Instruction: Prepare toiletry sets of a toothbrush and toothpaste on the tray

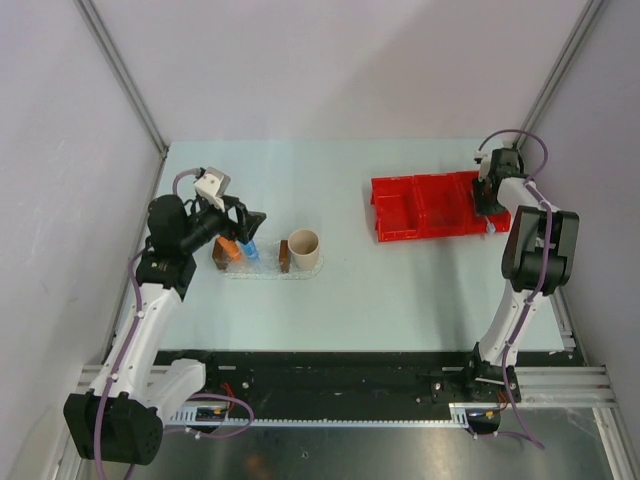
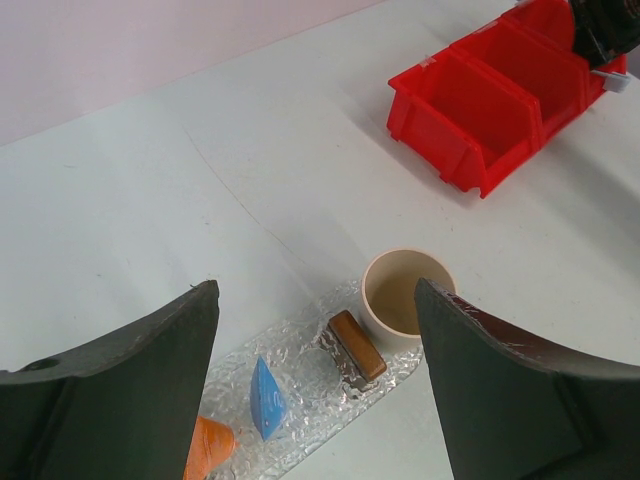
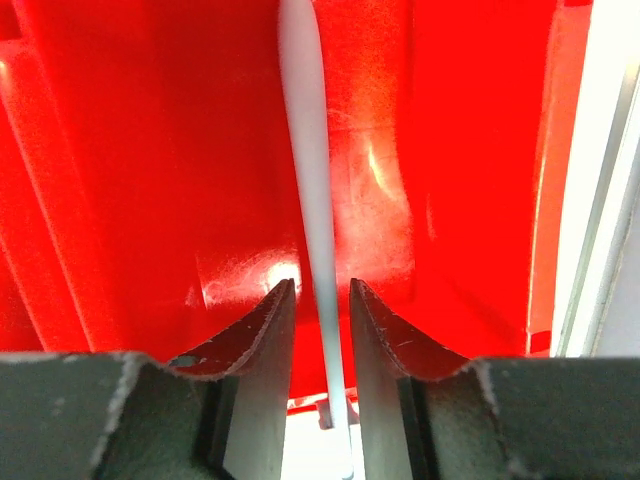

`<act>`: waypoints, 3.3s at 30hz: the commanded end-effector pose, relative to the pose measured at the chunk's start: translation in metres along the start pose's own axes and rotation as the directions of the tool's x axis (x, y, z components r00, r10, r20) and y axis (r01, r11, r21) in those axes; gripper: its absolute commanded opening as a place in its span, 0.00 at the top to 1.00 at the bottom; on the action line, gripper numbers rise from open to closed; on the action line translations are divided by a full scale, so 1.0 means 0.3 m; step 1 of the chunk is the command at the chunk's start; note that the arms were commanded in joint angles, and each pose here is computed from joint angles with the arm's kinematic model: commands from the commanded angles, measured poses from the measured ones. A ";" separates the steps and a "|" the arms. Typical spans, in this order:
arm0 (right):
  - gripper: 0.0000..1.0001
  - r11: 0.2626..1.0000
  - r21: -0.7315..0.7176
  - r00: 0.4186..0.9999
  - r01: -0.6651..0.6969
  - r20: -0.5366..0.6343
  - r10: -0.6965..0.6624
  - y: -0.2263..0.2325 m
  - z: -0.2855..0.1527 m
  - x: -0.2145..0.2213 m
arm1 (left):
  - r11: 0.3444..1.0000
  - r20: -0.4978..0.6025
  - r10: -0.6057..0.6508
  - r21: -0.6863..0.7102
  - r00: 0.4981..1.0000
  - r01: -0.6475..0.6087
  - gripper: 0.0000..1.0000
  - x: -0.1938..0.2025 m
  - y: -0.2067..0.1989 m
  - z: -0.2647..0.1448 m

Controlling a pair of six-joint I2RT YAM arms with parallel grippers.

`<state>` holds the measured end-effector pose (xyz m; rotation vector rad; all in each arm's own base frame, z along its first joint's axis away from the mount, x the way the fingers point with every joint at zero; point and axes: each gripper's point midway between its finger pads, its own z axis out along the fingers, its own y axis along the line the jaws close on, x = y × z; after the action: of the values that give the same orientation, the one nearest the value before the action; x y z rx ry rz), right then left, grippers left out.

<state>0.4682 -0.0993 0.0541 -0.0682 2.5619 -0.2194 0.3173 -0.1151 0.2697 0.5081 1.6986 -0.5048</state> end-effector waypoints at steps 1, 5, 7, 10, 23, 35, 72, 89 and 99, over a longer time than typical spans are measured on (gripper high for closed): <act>0.68 1.000 0.013 1.000 -0.002 0.009 0.002 -0.020 0.013 -0.026 | 0.997 0.043 0.074 -0.010 0.996 -0.074 0.17 -0.065 0.012 -0.012; 0.71 1.000 0.009 1.000 -0.004 0.013 0.004 -0.019 0.004 -0.031 | 0.997 0.044 0.073 -0.014 0.996 -0.072 0.16 -0.067 0.014 -0.014; 0.74 1.000 0.006 1.000 -0.004 0.016 0.004 -0.017 0.002 -0.034 | 0.997 0.043 0.071 -0.011 0.997 -0.070 0.17 -0.065 0.012 -0.012; 0.80 1.000 0.004 1.000 -0.006 0.030 0.006 -0.019 -0.015 -0.051 | 0.998 0.040 0.069 -0.014 0.997 -0.069 0.17 -0.063 0.015 -0.012; 0.89 1.000 0.003 0.998 -0.003 0.065 0.003 -0.037 -0.099 -0.105 | 0.997 0.049 0.073 -0.018 0.996 -0.073 0.16 -0.074 0.013 -0.017; 0.97 0.998 -0.055 0.986 0.016 0.168 -0.006 -0.030 -0.371 -0.160 | 0.992 0.076 0.097 0.075 0.992 -0.103 0.16 -0.125 -0.041 -0.019; 1.00 0.281 -0.777 0.796 0.563 0.420 -0.435 0.967 -1.091 0.042 | 0.459 0.133 0.861 0.214 0.491 -0.862 0.15 -0.169 -0.488 0.176; 1.00 0.146 -0.826 0.788 0.544 0.443 -0.427 1.042 -1.173 0.090 | 0.350 0.128 0.909 0.280 0.396 -0.894 0.21 -0.075 -0.532 0.270; 1.00 0.134 -0.836 0.790 0.532 0.434 -0.433 1.041 -1.177 0.113 | 0.352 0.115 0.911 0.281 0.396 -0.893 0.49 -0.053 -0.529 0.296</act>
<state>0.2532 0.2524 0.2637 -1.3463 2.1173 1.0790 0.2905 -0.2876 0.2522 1.6647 1.1628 0.0923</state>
